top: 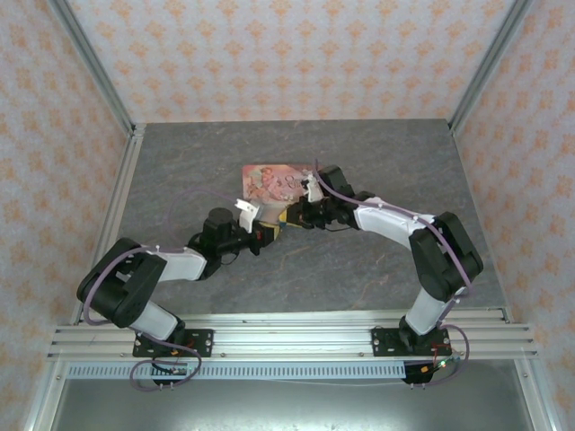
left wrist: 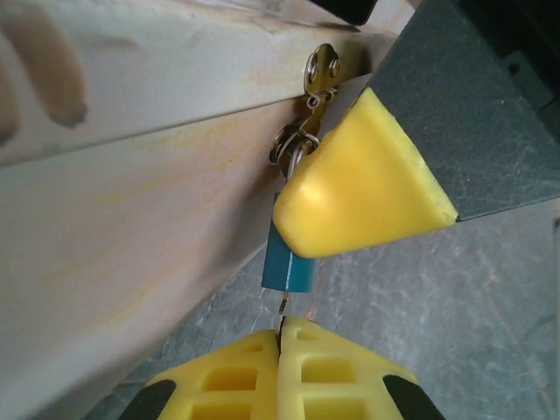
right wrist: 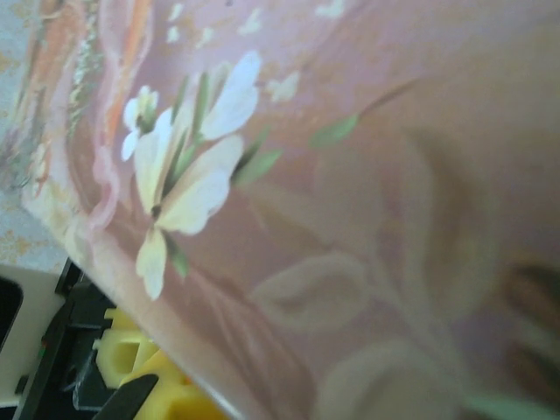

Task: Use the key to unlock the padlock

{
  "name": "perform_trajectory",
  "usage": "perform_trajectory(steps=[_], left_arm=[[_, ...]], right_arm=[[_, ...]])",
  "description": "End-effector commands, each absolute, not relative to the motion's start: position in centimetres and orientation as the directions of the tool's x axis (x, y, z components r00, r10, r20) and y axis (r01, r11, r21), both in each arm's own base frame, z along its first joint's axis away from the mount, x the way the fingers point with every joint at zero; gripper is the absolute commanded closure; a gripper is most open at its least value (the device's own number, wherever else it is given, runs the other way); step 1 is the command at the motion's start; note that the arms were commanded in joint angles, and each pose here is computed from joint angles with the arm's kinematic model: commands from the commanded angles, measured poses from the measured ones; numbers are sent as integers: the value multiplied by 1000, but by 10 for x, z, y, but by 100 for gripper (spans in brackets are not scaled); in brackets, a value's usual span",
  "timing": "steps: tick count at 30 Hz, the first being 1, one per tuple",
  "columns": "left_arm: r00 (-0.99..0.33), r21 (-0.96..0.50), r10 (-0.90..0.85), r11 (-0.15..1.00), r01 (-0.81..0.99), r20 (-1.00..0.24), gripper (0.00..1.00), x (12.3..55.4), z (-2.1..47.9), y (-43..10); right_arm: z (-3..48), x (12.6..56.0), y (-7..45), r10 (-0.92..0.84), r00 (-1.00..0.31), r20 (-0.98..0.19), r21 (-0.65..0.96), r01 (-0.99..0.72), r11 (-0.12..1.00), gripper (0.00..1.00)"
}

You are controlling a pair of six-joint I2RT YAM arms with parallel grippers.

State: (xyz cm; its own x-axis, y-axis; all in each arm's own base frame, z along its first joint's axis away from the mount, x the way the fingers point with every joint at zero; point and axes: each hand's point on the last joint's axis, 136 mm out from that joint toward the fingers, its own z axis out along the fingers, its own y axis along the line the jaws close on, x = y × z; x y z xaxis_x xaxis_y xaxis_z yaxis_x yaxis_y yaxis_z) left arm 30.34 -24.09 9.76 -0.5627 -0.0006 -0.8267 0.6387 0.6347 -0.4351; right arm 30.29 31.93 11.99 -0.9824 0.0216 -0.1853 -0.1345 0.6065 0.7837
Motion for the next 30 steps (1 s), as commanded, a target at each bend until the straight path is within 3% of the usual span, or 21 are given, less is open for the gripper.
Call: perform_trajectory(steps=[1,15,24,28,30], left_arm=[[-450,-320,47,636,702,-892,100,306,113,-257],[-391,-57,270,757,651,-880,100,302,54,-274],[-410,-39,303,764,644,-860,100,300,39,-278],[-462,-134,252,745,653,-850,78,296,40,-279],[-483,-189,196,747,638,-854,72,297,44,-274]], right_arm=[[139,299,338,29,-983,-180,840,-138,525,100],[91,299,330,108,-993,-38,802,35,596,100],[75,300,323,126,-992,-26,758,62,649,100],[75,300,325,113,-993,-42,773,39,633,100],[72,298,322,108,-993,-46,765,35,643,100]])
